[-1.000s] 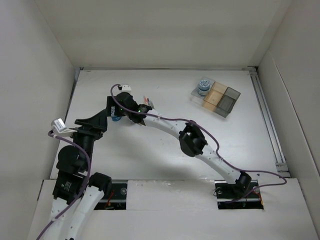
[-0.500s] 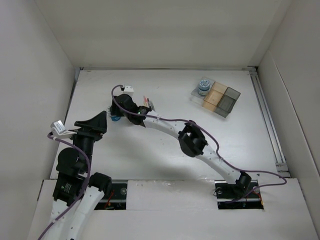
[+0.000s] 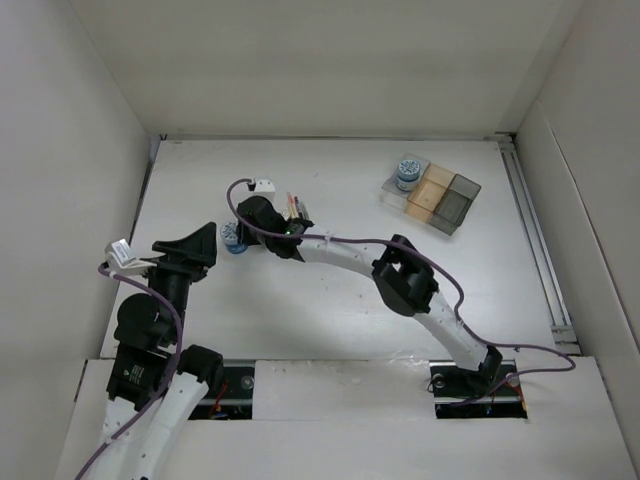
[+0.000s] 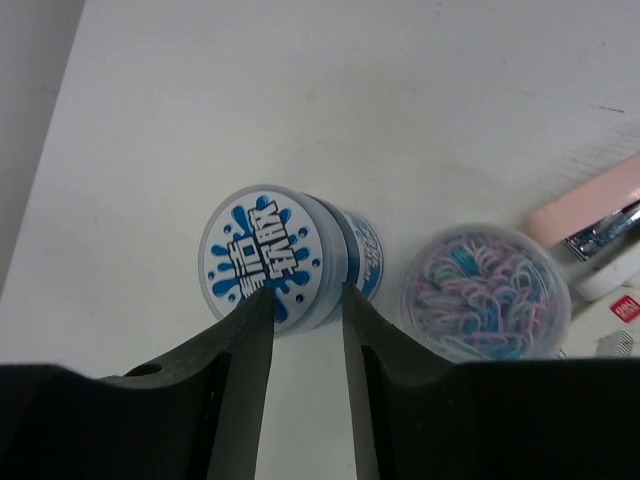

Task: Sort the stationery into containers
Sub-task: Grab a piece of stationery with the right arm, then place the stationery into the container, then grab a piece of stationery with the right arm, then place the stationery into the container

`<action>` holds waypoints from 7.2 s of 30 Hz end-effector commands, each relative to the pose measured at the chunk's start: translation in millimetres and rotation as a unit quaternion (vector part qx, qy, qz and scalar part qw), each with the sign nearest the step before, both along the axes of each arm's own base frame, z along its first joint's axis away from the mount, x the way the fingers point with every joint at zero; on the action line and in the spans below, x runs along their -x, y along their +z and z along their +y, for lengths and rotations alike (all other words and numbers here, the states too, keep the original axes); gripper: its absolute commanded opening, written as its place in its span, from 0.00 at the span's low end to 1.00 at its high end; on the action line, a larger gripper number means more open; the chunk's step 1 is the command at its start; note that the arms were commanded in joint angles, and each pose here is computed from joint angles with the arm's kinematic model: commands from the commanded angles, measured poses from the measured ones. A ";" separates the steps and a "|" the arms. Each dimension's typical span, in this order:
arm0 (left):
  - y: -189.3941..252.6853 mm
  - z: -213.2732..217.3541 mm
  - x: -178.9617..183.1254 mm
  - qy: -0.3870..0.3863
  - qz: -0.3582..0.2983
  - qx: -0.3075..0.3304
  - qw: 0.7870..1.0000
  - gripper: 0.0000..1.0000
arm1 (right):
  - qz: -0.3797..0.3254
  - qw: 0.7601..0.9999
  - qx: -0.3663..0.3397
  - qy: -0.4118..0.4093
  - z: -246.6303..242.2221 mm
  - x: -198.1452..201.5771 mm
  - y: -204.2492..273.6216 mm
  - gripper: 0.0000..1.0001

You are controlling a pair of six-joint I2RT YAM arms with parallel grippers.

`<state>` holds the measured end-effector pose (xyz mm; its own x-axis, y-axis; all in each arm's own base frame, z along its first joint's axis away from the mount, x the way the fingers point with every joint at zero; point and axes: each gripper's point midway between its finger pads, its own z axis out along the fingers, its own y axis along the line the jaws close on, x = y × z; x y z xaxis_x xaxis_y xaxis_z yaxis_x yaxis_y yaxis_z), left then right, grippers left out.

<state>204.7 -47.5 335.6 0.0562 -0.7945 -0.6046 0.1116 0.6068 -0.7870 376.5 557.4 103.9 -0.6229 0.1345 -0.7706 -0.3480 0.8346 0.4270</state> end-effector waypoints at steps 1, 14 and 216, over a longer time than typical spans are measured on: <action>6.4 -2.9 -1.5 -0.006 -0.015 -0.004 1.000 0.64 | -0.015 1.000 -0.010 0.018 -3.0 15.3 41.4 0.41; 0.7 -5.9 -5.1 -0.011 -0.007 -0.007 1.000 0.64 | -0.026 0.998 0.032 0.041 23.4 -1.7 19.9 1.00; -149.3 -78.3 -103.9 -0.118 0.177 -0.146 0.966 0.62 | -0.010 0.873 -0.061 -0.484 -491.7 -144.5 106.0 0.43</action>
